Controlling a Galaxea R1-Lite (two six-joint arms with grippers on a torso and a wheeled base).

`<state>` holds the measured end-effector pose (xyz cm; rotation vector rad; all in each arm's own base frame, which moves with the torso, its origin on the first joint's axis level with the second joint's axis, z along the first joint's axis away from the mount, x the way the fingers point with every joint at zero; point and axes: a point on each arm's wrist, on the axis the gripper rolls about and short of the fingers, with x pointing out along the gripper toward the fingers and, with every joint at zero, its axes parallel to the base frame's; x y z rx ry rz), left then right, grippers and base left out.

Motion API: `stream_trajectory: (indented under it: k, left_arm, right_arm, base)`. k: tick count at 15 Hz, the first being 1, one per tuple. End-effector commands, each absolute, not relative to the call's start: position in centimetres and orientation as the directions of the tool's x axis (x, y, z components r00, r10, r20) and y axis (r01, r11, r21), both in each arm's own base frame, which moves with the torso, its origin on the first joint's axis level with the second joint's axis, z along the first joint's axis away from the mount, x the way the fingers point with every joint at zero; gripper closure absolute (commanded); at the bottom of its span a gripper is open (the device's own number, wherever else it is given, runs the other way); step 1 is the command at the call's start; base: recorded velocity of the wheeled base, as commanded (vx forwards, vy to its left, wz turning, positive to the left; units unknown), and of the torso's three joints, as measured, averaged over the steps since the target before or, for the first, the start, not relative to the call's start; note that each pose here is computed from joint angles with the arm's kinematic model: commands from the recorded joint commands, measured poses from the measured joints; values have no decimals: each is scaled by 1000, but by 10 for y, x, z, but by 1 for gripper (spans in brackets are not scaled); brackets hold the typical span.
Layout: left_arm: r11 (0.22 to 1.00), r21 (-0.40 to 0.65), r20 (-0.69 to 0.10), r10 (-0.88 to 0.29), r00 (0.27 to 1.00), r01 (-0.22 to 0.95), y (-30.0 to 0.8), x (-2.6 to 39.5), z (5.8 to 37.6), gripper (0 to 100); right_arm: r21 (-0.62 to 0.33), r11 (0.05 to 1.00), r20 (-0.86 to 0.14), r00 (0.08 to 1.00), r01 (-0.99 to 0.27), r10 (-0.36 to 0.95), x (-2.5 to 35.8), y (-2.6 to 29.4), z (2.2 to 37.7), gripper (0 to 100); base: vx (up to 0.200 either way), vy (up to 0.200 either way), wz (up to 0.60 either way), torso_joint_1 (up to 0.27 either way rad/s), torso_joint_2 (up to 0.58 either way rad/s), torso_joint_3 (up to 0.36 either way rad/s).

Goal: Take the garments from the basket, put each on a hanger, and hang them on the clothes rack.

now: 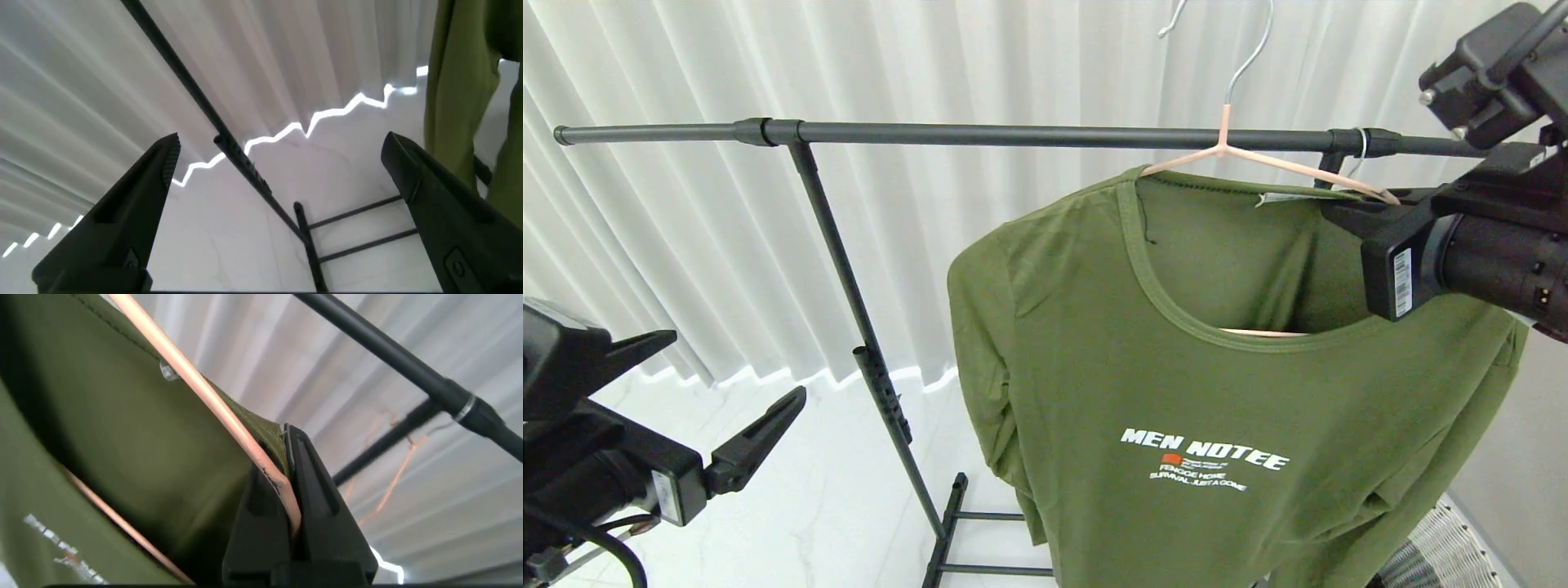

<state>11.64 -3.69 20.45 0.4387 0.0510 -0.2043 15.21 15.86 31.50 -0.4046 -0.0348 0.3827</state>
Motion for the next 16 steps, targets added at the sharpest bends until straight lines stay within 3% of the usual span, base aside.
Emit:
stream_trajectory:
  k: [1, 6, 9, 13, 16]
  left_arm:
    - [889, 413, -67, -185, 980, 196, -37, 115, 212, 0]
    - [864, 450, -167, -169, 971, 228, -36, 114, 204, 0]
    - [785, 570, -184, -165, 969, 242, -34, 111, 197, 0]
    - [775, 584, -179, -167, 969, 242, -35, 112, 199, 0]
    - [775, 585, -178, -166, 970, 240, -35, 112, 199, 0]
  right_arm:
    - [-393, 855, -46, 937, -337, 348, 155, 157, 314, 100]
    - [-423, 870, -96, 967, -254, 236, 158, 146, 310, 100]
    - [-437, 871, -122, 974, -224, 189, 164, 138, 307, 100]
    - [-451, 875, -147, 982, -176, 122, 171, 126, 302, 100]
    - [-457, 871, -158, 980, -179, 119, 166, 121, 296, 100]
  base:
    - [0, 0, 0, 0, 0, 0]
    - [0, 0, 0, 0, 0, 0]
    - [0, 0, 0, 0, 0, 0]
    - [0, 0, 0, 0, 0, 0]
    - [0, 200, 0, -2, 1, 2]
